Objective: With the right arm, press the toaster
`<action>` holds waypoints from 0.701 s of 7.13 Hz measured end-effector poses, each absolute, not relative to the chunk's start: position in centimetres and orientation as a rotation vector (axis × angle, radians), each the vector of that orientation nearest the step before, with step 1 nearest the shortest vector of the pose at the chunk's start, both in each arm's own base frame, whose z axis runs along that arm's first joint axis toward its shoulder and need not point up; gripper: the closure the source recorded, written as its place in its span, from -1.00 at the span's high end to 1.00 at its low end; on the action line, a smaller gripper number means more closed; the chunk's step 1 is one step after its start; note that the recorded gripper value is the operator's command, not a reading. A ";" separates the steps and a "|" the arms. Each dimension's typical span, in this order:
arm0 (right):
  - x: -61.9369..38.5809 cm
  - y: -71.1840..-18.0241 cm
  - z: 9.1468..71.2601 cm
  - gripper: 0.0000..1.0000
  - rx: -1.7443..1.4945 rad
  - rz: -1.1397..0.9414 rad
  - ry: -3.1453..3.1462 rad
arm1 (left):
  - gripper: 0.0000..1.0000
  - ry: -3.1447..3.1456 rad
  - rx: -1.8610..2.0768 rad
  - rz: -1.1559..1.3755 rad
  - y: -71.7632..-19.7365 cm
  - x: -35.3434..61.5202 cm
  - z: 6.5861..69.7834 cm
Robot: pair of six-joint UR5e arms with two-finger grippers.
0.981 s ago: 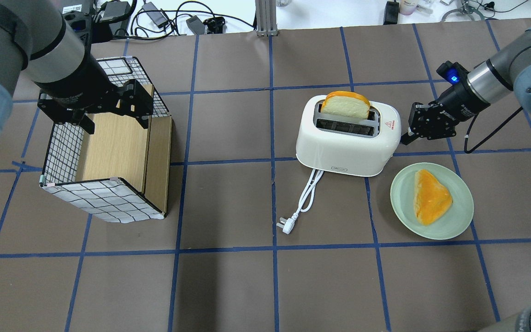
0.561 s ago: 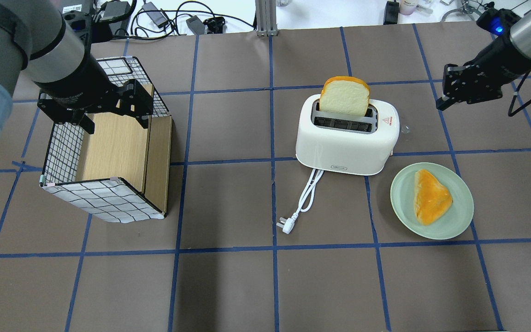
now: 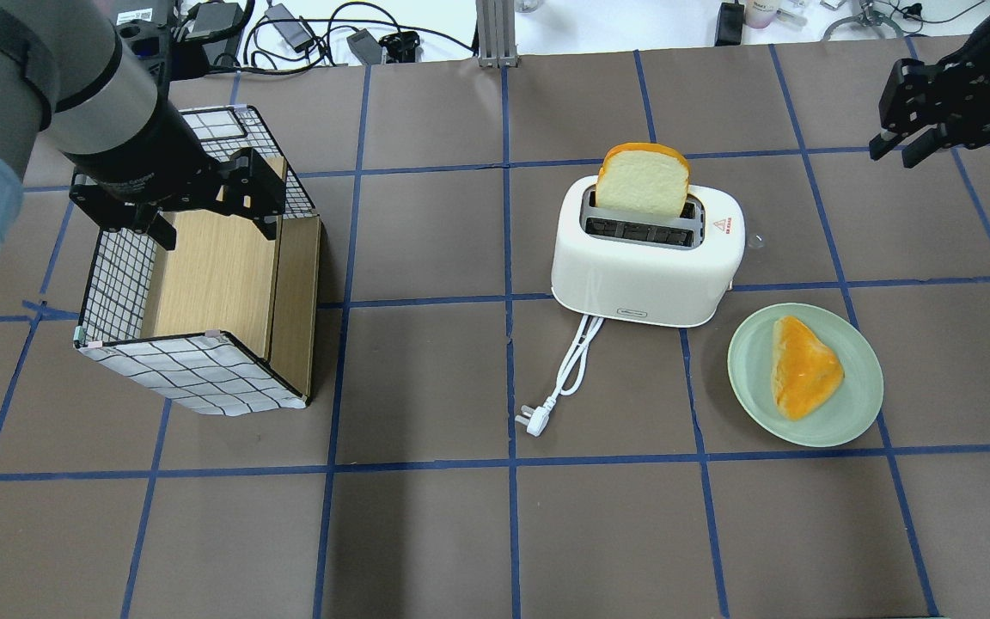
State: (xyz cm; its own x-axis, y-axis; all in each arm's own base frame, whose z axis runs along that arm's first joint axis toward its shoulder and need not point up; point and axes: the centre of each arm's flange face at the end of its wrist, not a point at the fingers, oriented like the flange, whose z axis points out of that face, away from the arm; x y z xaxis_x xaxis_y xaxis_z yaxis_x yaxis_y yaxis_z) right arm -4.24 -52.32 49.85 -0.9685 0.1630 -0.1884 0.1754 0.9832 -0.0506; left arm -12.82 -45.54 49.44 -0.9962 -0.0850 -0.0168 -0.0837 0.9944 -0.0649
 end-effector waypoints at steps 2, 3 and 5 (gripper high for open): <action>-3.3 -51.9 52.9 1.00 0.242 -0.068 2.986 | 1.00 3.118 -0.132 -0.100 -45.5 -12.8 49.4; -1.9 -51.8 54.0 1.00 0.249 -0.048 3.017 | 1.00 3.118 -0.132 -0.100 -45.5 -12.8 49.4; 4.1 -51.9 55.0 1.00 0.251 -0.046 3.058 | 1.00 3.118 -0.132 -0.099 -45.6 -12.8 49.4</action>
State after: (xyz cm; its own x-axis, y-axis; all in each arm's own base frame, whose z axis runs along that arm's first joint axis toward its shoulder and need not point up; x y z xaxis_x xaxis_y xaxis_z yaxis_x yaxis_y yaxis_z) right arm 4.06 -51.92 54.95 -0.9839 0.1619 -0.0755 0.1641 0.9861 -0.0240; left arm -12.82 -45.55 49.41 -0.9962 -0.0849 -0.0169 -0.0837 0.9944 -0.0644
